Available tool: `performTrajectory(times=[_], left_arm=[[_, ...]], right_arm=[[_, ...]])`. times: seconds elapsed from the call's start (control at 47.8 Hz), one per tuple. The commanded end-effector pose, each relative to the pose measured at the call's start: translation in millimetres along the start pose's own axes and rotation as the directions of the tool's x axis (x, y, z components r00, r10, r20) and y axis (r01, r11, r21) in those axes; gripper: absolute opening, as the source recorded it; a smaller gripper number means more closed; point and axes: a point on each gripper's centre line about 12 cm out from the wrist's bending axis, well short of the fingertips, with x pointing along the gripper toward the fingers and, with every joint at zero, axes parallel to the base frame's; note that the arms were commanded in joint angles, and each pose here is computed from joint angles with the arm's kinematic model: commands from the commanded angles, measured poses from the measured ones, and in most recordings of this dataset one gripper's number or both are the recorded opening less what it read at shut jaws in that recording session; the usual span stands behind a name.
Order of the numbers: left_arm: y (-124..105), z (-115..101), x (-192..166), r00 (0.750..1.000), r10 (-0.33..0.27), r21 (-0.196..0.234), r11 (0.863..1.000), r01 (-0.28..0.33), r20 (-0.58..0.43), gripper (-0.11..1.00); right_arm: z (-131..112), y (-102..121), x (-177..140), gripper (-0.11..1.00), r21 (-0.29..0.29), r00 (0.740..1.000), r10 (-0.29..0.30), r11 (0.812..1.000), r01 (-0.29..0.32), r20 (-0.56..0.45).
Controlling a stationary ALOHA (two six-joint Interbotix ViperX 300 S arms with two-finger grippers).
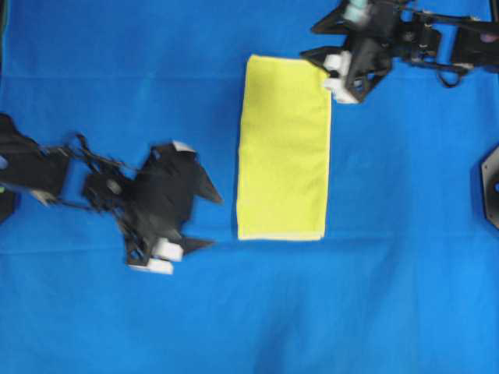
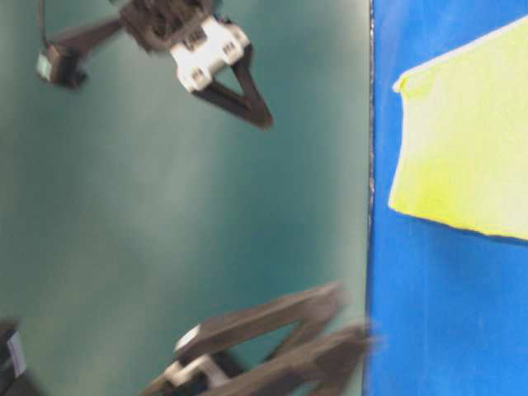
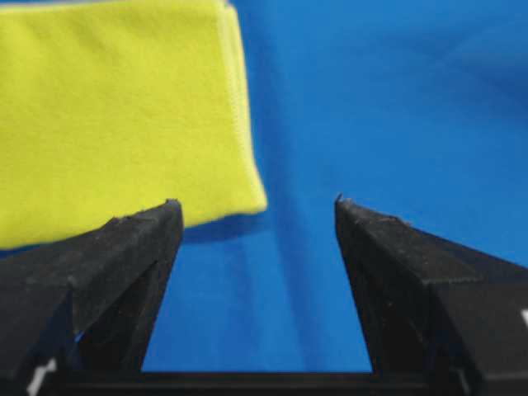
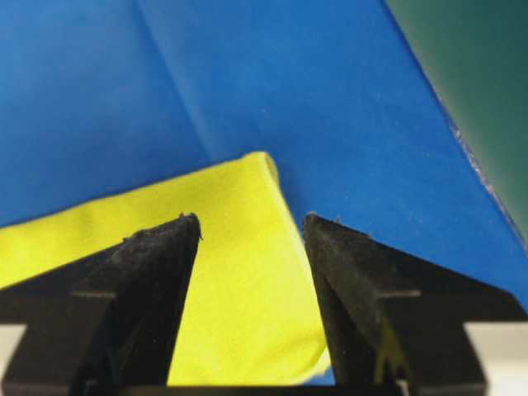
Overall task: Fold the yellow towel.
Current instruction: 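Lay the strip flat and open both grippers, then pull both grippers back to the sides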
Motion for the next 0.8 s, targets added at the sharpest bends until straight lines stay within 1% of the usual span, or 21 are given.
performTrajectory(times=[0.0,0.063,0.126,0.209,0.314,0.377,0.398,0.46,0.586,0.67,0.774], left_arm=[[14.3,15.7,-26.2,0.995,0.037,-0.014,0.999,-0.036,0.096,0.71],[23.6,12.1,-39.1,0.988,0.065,-0.020,0.998,-0.063,0.143,0.71],[34.5,8.3,-56.0,0.971,0.103,-0.027,0.995,-0.100,0.214,0.71],[45.3,-0.1,-76.5,0.950,0.147,-0.044,0.989,-0.140,0.276,0.71],[52.6,-15.2,-98.5,0.926,0.188,-0.067,0.982,-0.176,0.328,0.71],[53.8,-25.0,-108.1,0.916,0.203,-0.076,0.979,-0.188,0.347,0.71],[54.5,-30.1,-111.1,0.912,0.209,-0.085,0.978,-0.192,0.352,0.71],[55.9,-37.5,-116.5,0.904,0.222,-0.097,0.975,-0.200,0.366,0.71],[56.7,-46.5,-118.1,0.901,0.231,-0.114,0.973,-0.203,0.368,0.71],[57.0,-46.5,-116.9,0.901,0.231,-0.123,0.972,-0.199,0.366,0.71],[57.5,-46.8,-114.0,0.905,0.230,-0.125,0.972,-0.198,0.356,0.71]], right_arm=[[5.2,6.4,-23.8,0.58,0.010,0.996,0.028,1.000,-0.029,0.086],[-1.2,9.5,-37.2,0.58,0.014,0.992,0.045,0.999,-0.047,0.121],[-7.2,11.8,-50.9,0.58,0.022,0.986,0.059,0.998,-0.064,0.159],[-18.0,12.5,-67.1,0.58,0.039,0.978,0.070,0.996,-0.079,0.198],[-37.3,12.6,-84.2,0.58,0.062,0.971,0.077,0.994,-0.093,0.227],[-48.9,12.6,-90.0,0.58,0.075,0.970,0.079,0.992,-0.099,0.230],[-52.5,13.1,-91.5,0.58,0.082,0.969,0.082,0.991,-0.103,0.231],[-60.8,12.8,-95.4,0.58,0.091,0.968,0.083,0.990,-0.107,0.235],[-66.2,12.8,-99.3,0.58,0.105,0.967,0.084,0.988,-0.112,0.243],[-65.4,12.8,-99.5,0.58,0.108,0.966,0.084,0.988,-0.113,0.245],[-65.4,12.9,-99.2,0.58,0.108,0.966,0.085,0.988,-0.114,0.245]])
